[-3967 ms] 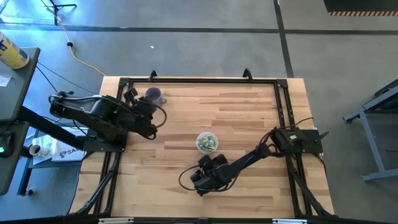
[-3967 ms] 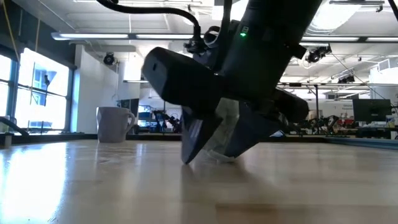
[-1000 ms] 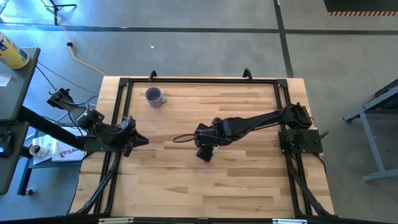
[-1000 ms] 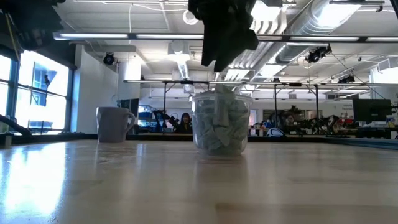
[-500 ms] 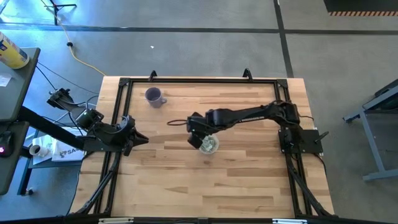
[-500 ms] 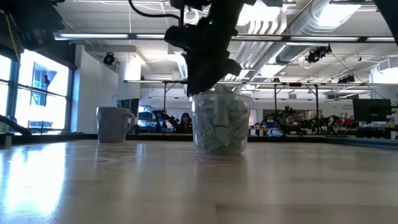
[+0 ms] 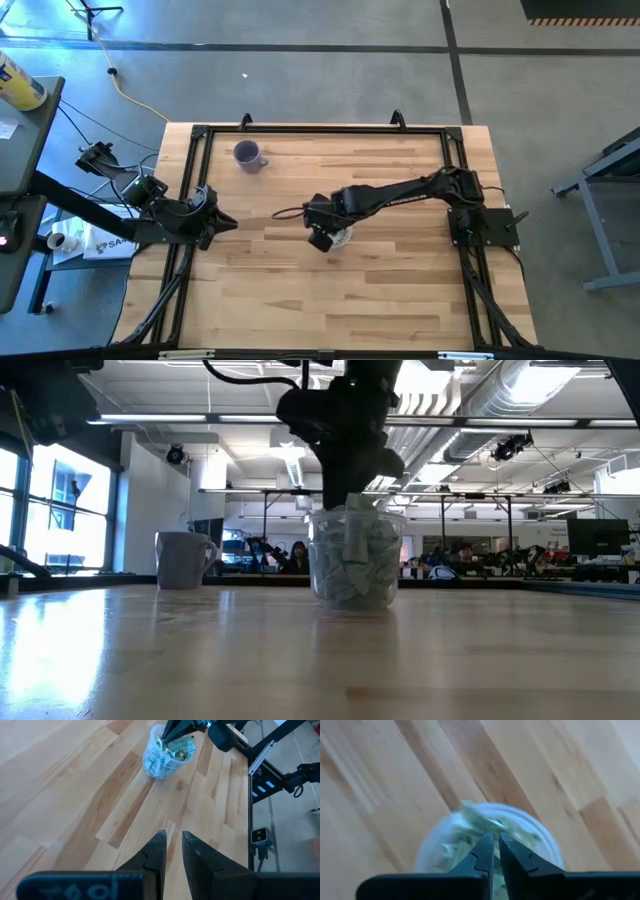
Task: Pick and place Stevia / Truvia into bins
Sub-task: Put the stevia packet into the transparent container, then return to Home Position
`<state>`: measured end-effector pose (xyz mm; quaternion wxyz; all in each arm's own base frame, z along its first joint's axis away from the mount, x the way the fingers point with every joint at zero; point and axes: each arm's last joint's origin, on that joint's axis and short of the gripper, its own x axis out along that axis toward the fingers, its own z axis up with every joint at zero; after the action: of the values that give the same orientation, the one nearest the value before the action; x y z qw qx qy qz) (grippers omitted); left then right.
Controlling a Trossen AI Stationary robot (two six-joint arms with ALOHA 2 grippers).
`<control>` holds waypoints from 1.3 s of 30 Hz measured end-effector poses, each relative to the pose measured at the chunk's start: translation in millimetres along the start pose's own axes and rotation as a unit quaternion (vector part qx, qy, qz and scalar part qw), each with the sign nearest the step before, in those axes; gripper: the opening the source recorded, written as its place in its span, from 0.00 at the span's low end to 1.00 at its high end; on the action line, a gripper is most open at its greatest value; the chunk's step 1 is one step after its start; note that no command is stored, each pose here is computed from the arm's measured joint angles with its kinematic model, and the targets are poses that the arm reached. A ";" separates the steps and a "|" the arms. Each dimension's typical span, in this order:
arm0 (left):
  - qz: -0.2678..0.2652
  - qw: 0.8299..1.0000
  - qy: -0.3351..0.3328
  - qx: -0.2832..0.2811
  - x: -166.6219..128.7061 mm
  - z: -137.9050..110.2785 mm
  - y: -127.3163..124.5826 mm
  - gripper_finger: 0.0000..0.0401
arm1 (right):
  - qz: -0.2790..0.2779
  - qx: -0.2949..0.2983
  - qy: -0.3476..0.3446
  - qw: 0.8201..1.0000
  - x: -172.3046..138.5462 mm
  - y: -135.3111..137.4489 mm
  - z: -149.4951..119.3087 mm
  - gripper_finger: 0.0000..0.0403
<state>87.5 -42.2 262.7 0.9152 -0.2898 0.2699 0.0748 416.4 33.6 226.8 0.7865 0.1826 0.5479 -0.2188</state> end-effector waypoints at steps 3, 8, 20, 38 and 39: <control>0.001 1.000 0.000 0.001 0.0 -0.1 0.2 0.24 | -0.025 -0.007 0.010 1.000 -0.1 -0.5 -5.2 0.07; 0.002 1.000 0.000 0.001 0.1 -0.1 0.2 0.24 | -0.031 -0.007 0.011 0.999 2.2 -0.7 -5.6 0.11; -0.010 1.000 -0.008 -0.008 0.0 1.7 -2.2 0.24 | -0.039 -0.051 -0.031 0.997 -45.4 22.7 -5.0 0.18; 0.014 0.984 -0.176 -0.007 -2.1 24.2 -11.1 0.24 | -0.126 -0.081 -0.082 0.985 -81.6 5.1 -90.1 0.11; 0.020 0.983 -0.180 -0.019 -1.6 25.3 -9.7 0.24 | -0.108 -0.073 -0.092 0.987 -79.4 -3.6 -98.6 0.09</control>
<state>100.4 -35.7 285.6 0.9415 -0.2835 0.1052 0.1486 313.2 94.0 268.5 0.8164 0.0433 0.5045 -0.2777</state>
